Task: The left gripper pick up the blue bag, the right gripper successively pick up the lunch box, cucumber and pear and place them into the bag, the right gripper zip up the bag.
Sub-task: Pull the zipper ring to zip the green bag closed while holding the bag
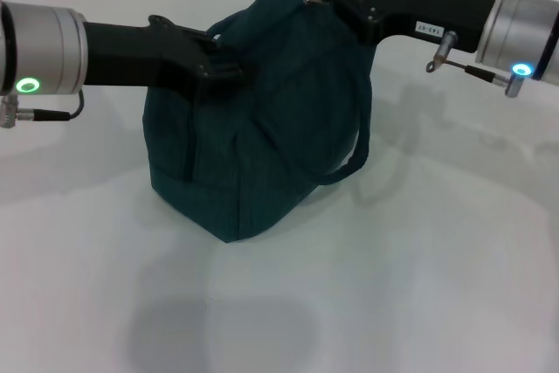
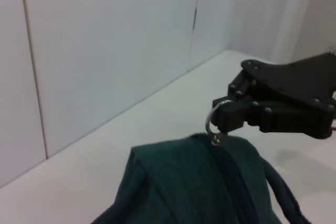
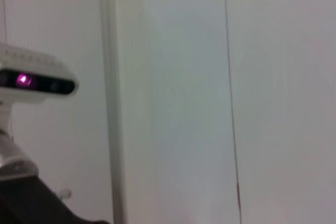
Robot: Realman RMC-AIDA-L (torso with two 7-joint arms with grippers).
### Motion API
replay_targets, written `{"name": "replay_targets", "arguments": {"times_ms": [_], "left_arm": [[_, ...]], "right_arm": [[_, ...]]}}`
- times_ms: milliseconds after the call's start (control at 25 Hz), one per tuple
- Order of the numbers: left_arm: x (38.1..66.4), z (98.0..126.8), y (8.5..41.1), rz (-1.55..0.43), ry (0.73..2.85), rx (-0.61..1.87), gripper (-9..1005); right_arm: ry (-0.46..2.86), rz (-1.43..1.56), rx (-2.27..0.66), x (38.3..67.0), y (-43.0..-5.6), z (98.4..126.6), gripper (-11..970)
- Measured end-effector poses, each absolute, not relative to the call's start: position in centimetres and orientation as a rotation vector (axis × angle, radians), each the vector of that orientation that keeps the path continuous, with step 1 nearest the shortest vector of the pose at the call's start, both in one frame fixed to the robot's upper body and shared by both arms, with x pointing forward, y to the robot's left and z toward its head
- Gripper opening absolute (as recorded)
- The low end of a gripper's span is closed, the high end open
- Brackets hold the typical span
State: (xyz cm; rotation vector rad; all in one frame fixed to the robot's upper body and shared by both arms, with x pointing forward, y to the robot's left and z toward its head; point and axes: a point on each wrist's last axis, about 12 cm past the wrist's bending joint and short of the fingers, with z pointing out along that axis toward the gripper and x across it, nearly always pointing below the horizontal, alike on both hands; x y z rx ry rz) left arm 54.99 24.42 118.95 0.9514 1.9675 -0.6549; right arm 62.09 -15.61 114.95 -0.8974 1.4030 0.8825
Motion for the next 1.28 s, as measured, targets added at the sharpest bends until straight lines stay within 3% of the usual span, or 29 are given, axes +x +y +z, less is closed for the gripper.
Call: {"name": "replay_targets", "arguments": {"times_ms": [400, 1080, 1280], "left_arm": [[54.2, 119.4, 25.0, -0.692, 1.916, 0.891, 199], [53.7, 120.4, 24.4, -0.756, 1.817, 0.875, 19], [53.9, 120.4, 24.2, -0.763, 1.808, 0.860, 116]], "right_arm": [[1.402, 0.971, -0.658, 62.1, -17.5, 114.7, 15], [1.457, 1.033, -0.549, 61.6, -18.5, 113.6, 15], [1.459, 1.027, -0.553, 61.6, -18.6, 113.5, 15]]}}
